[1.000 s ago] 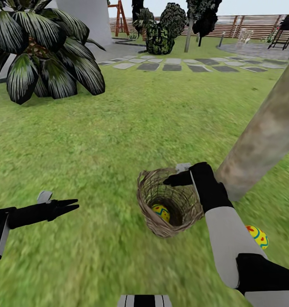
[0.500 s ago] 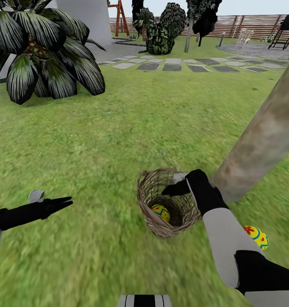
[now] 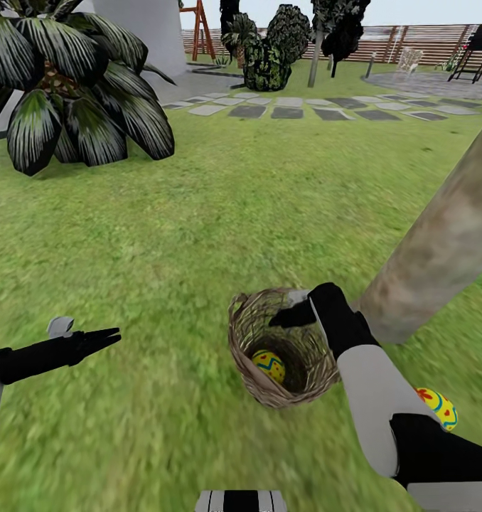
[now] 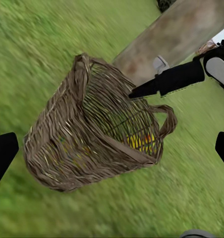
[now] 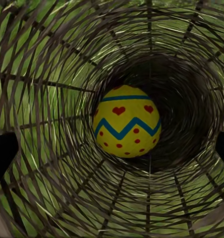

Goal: Take the three Easter eggs out of the wicker basket on the lawn in the garden, then place them on the lawn next to a single tree (choose any tree) so that all three eggs are next to the same tree and none are left in the basket.

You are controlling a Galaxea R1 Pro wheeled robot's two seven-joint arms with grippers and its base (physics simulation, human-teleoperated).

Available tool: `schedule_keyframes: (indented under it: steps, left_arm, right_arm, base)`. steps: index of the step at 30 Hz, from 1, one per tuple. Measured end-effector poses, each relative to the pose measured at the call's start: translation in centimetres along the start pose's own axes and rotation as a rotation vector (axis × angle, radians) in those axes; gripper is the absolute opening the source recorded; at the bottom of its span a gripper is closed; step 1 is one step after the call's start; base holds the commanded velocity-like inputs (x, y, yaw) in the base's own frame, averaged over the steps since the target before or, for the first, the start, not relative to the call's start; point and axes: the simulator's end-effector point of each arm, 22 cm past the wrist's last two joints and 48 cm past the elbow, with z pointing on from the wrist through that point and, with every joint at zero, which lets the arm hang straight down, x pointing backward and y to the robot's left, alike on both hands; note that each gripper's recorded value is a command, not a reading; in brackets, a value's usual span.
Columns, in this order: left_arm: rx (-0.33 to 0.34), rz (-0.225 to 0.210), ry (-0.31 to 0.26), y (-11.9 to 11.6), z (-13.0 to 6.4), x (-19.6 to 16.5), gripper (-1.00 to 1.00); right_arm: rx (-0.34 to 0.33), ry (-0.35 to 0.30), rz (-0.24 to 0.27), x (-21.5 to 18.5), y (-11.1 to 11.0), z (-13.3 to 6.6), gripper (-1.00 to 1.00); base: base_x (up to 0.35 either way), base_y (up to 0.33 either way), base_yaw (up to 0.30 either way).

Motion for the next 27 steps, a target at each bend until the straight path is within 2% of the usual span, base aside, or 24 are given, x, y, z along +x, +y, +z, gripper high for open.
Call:
schedule_keyframes:
  steps: [3, 8, 11, 13, 17, 27]
  left_arm:
    - [0.001, 0.000, -0.001, 0.0, 0.0, 0.0, 1.00]
    - [0.000, 0.001, 0.000, 0.2, 0.1, 0.4, 1.00]
    - [0.000, 0.001, 0.001, 0.6, 0.2, 1.0, 1.00]
    - [0.000, 0.000, 0.000, 0.9, 0.2, 1.3, 1.00]
    - [0.001, 0.000, -0.001, 1.4, 0.3, 2.1, 1.00]
    - [0.000, 0.000, 0.000, 2.6, 0.6, 4.1, 1.00]
  right_arm:
    - [0.022, 0.002, -0.004, -0.5, -0.5, -0.1, 1.00]
    - [0.122, 0.032, -0.014, -0.9, -2.7, 0.4, 1.00]
    - [0.143, 0.034, -0.019, -0.9, -3.2, 0.9, 1.00]
    - [0.144, 0.029, -0.022, -0.8, -3.3, 1.3, 1.00]
    - [0.142, -0.021, -0.050, -1.4, -3.2, 2.2, 1.00]
    - [0.140, -0.026, -0.061, -0.2, -3.3, 4.3, 1.00]
  base:
    - [0.000, 0.000, 0.000]
    - [0.000, 0.000, 0.000]
    - [0.000, 0.000, 0.000]
    - [0.000, 0.000, 0.000]
    - [0.000, 0.000, 0.000]
    - [0.000, 0.000, 0.000]
